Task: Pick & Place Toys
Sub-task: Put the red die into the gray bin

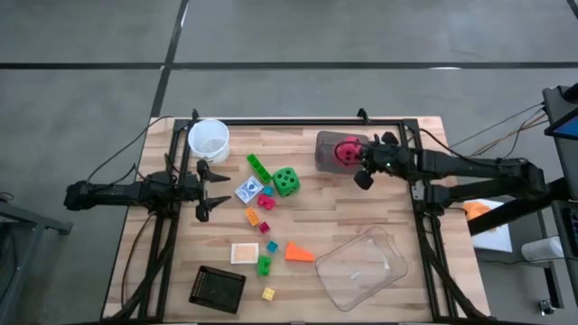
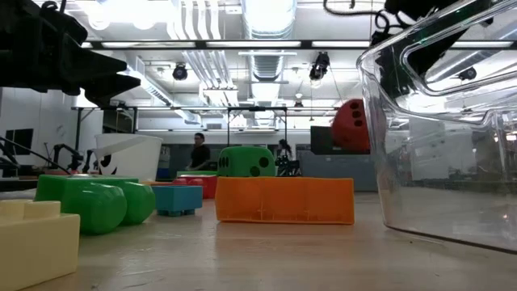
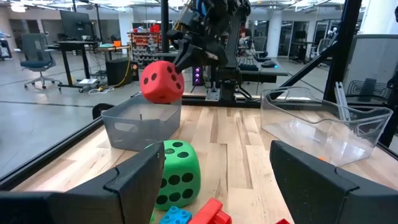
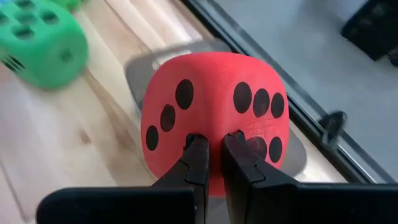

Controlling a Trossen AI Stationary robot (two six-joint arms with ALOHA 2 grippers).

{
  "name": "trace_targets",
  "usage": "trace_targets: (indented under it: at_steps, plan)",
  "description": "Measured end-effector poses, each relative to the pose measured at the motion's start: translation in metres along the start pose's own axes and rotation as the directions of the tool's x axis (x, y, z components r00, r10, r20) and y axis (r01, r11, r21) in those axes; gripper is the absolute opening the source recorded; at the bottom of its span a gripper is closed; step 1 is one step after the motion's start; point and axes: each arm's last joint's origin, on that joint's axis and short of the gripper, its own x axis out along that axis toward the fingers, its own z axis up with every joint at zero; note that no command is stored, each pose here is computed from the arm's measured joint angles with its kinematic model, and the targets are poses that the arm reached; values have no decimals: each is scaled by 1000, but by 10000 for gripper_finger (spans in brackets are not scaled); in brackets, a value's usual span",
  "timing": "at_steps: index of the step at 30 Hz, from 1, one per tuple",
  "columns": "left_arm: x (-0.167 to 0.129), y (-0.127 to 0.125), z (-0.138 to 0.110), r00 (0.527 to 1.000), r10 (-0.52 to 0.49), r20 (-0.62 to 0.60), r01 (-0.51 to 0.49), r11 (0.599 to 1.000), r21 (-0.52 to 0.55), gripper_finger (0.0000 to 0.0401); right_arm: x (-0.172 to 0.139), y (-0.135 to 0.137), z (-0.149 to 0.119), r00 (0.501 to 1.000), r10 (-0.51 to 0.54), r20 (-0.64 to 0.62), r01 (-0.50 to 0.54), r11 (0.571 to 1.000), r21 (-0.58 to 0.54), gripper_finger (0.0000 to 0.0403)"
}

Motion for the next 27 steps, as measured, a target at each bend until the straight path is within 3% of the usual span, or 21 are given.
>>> trace_targets:
  at_steps: [13,23,27]
  plan:
    - [0,0,-1,1000,0,-3,0,1000,0,291,47,7,-11,964,-116,-241,77,983,-165,18]
    - [0,0,-1,1000,1,-10,-1,1000,2,291,61,13,-16,948,-121,-293,58,975,-213,19]
    - [0,0,-2,1000,0,-11,0,1000,4,291,55,11,-14,957,-104,-271,54,981,-185,48]
